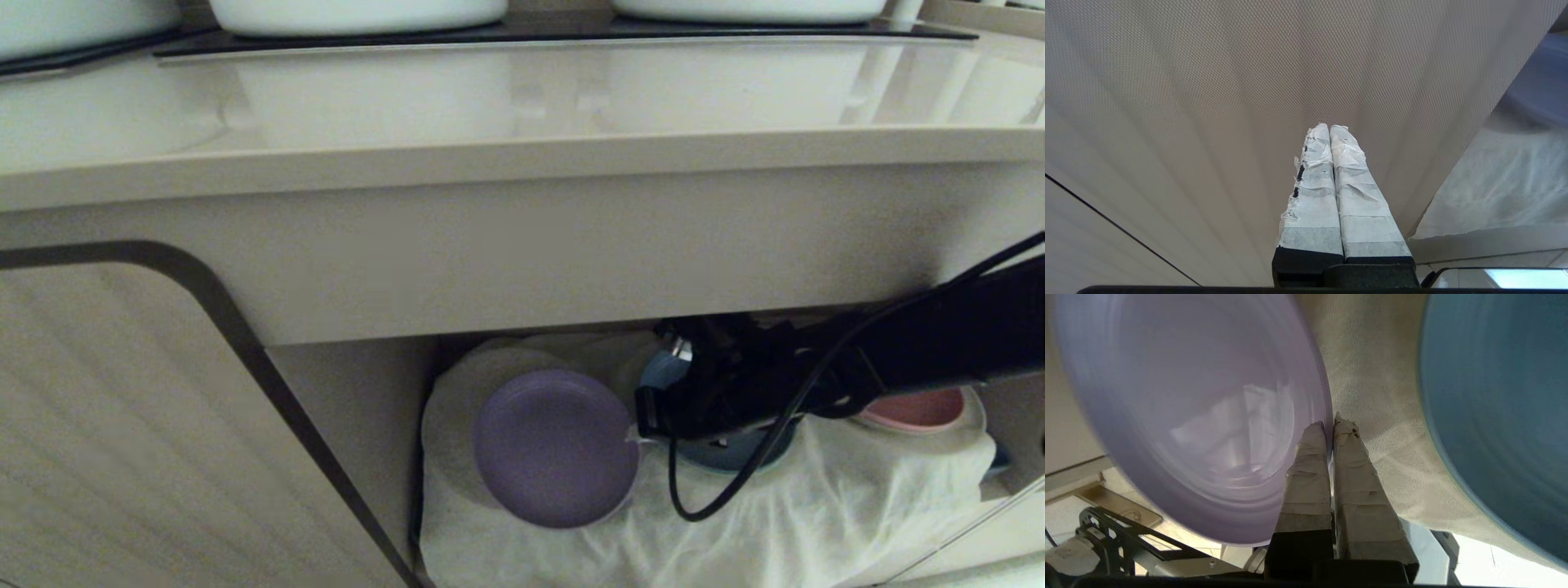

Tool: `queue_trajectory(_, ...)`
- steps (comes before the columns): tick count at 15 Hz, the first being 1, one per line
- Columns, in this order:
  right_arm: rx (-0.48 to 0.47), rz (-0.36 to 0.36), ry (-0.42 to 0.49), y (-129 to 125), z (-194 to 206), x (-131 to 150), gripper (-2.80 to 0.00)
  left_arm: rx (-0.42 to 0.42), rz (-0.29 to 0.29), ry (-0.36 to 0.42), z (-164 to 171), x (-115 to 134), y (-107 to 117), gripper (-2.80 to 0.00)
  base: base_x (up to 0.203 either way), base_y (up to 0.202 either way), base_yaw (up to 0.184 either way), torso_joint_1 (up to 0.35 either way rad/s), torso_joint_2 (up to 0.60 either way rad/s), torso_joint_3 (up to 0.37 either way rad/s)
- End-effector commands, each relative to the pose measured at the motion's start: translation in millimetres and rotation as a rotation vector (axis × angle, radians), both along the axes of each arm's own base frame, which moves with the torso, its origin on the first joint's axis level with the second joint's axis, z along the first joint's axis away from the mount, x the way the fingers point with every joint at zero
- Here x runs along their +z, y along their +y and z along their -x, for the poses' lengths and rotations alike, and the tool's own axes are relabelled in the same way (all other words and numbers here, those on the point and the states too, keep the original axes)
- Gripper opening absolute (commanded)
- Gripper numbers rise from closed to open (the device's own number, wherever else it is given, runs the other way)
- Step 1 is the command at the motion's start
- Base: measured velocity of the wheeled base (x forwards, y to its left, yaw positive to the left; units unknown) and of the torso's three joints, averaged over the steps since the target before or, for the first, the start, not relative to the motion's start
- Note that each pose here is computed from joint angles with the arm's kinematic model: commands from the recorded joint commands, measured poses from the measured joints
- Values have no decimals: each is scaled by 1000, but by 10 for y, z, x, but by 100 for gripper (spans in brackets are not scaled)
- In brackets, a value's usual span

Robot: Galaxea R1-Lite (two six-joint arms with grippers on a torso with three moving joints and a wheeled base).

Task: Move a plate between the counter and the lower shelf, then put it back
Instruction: Put the plate in the cupboard

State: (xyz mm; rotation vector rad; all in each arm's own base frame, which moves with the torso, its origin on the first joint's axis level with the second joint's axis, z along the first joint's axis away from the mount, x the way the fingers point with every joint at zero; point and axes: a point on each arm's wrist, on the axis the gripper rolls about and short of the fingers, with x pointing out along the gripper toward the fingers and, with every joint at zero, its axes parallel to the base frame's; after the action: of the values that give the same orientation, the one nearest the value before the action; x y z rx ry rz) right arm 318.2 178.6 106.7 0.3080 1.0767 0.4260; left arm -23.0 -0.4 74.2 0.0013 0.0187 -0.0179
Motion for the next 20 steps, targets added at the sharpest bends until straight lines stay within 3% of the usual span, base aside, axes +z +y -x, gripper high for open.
queue_trajectory(1, -5, -6, 7, 36, -42, -36, -280, -1, 0, 0, 0, 0, 0, -280, 0, 0, 0, 0, 0, 0)
queue_trajectory(8, -12, -12, -21, 318, -191, -74, -280, -1, 0, 0, 0, 0, 0, -280, 0, 0, 0, 0, 0, 0)
queue_trajectory(20, -28, 20, 0, 314, -156, -167, -280, -1, 0, 0, 0, 0, 0, -280, 0, 0, 0, 0, 0, 0)
